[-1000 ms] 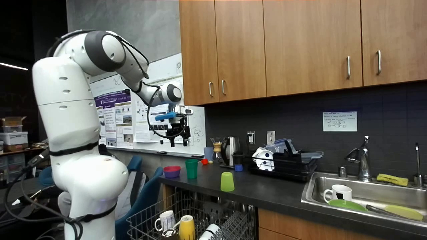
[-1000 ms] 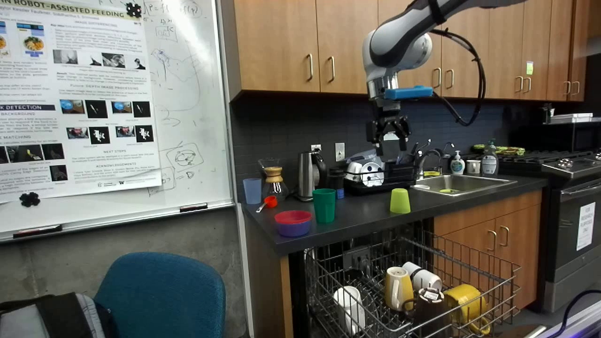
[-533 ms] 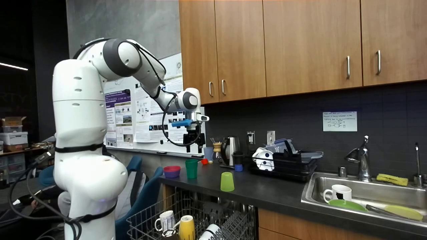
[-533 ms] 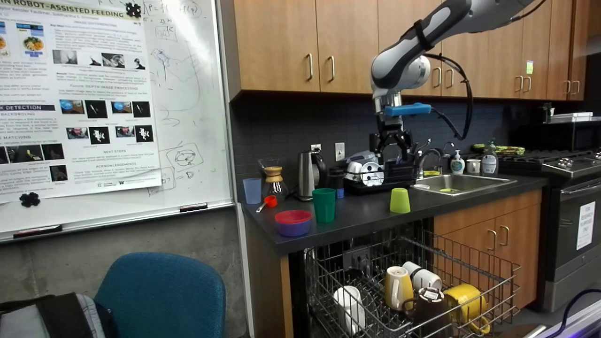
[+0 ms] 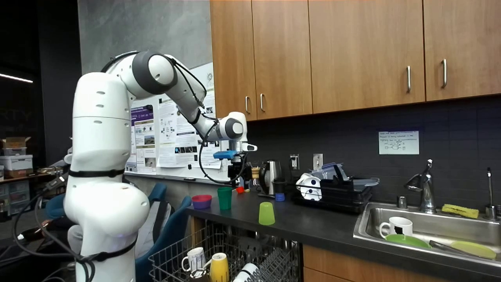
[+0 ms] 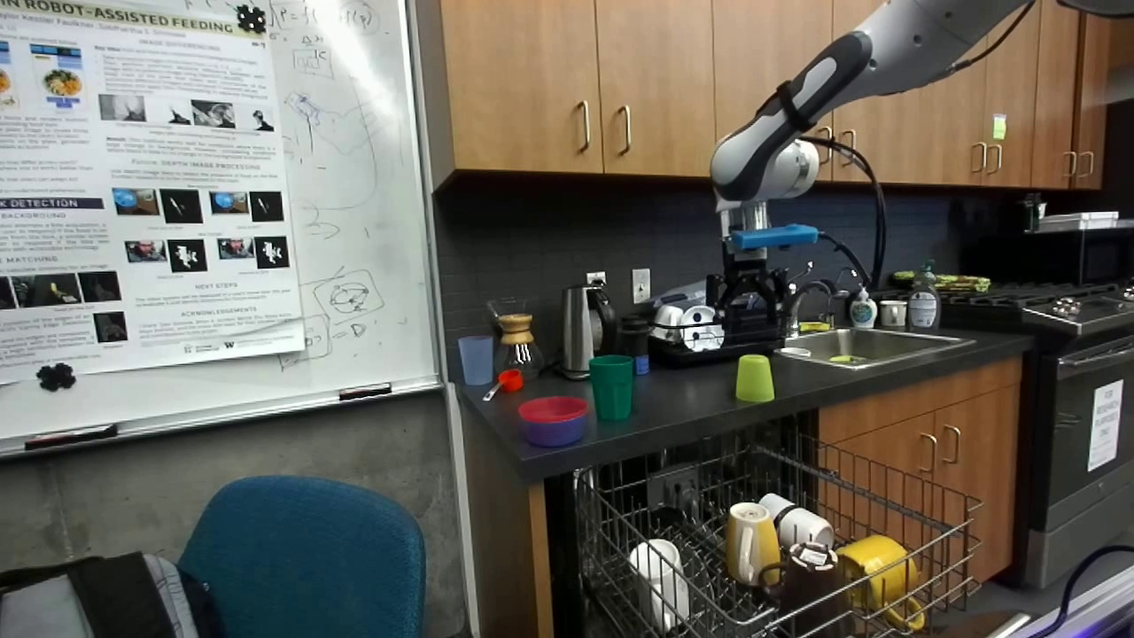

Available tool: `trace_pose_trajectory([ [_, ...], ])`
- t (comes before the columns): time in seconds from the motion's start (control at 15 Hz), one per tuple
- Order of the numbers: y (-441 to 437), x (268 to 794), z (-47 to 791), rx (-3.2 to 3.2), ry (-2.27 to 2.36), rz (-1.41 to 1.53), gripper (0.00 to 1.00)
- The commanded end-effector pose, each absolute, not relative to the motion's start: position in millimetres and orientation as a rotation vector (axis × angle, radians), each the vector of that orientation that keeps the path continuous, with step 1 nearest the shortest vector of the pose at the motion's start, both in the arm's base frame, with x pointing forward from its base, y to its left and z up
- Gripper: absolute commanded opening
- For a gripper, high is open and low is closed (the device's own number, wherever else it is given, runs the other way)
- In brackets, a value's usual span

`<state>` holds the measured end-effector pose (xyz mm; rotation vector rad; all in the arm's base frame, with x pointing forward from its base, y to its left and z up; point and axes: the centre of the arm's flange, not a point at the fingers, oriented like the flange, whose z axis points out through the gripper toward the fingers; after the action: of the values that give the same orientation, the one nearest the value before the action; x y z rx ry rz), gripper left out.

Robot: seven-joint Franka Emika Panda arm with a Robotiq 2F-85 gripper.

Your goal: Put the yellow cup inside the green cup.

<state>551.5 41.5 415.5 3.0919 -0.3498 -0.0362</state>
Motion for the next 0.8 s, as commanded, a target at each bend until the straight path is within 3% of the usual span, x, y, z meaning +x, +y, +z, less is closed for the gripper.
trace_pose_trajectory([
  [0.0, 18.3, 556.2, 395.2, 3.049, -0.464, -0.014, 1.0],
  [0.73, -28.1, 595.0, 337.8, 2.976, -0.804, -0.005, 1.0],
])
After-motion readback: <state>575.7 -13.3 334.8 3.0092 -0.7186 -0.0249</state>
